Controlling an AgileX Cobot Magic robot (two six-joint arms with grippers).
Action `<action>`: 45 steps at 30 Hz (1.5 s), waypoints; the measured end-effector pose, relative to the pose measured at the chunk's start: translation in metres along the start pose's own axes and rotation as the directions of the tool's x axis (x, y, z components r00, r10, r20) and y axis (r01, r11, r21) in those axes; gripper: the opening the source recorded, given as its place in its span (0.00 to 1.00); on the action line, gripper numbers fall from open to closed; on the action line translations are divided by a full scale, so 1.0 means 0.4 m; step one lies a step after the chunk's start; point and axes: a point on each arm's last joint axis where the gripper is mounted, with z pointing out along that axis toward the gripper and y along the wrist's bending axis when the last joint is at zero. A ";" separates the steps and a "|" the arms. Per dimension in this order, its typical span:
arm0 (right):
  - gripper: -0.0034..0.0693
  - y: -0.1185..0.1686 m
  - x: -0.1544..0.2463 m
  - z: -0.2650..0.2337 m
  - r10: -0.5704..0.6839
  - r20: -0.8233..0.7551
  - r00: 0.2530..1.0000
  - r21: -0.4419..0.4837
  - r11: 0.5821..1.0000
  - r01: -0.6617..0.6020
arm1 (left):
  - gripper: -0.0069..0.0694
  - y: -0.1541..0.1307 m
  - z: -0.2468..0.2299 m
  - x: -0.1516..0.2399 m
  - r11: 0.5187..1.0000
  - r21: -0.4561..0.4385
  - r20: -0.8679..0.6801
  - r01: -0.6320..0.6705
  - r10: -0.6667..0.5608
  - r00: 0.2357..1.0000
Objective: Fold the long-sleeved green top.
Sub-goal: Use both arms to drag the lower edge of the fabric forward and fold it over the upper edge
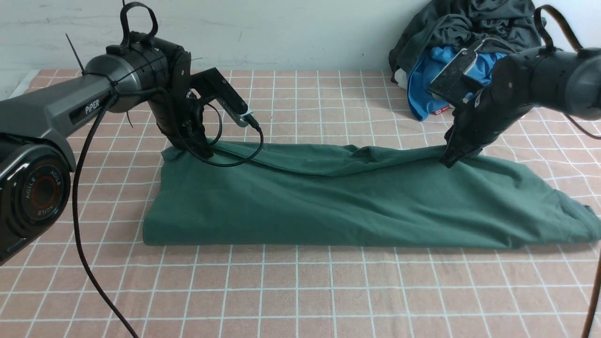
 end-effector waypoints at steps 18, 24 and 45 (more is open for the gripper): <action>0.48 0.231 -0.145 -0.070 0.125 -0.018 0.992 -0.359 0.925 -0.123 | 0.50 -0.020 -0.136 -0.047 0.908 0.074 -0.176 0.412 -0.394 0.902; 0.27 0.314 -0.156 0.043 0.125 0.027 0.992 -0.354 0.929 -0.107 | 0.23 -0.044 -0.139 -0.062 0.908 0.176 -0.161 0.381 -0.355 0.921; 0.15 0.111 -0.187 0.090 0.532 0.161 0.831 -0.260 0.835 -0.485 | 0.09 -0.054 -0.141 -0.069 0.903 0.233 -0.144 0.361 -0.335 0.931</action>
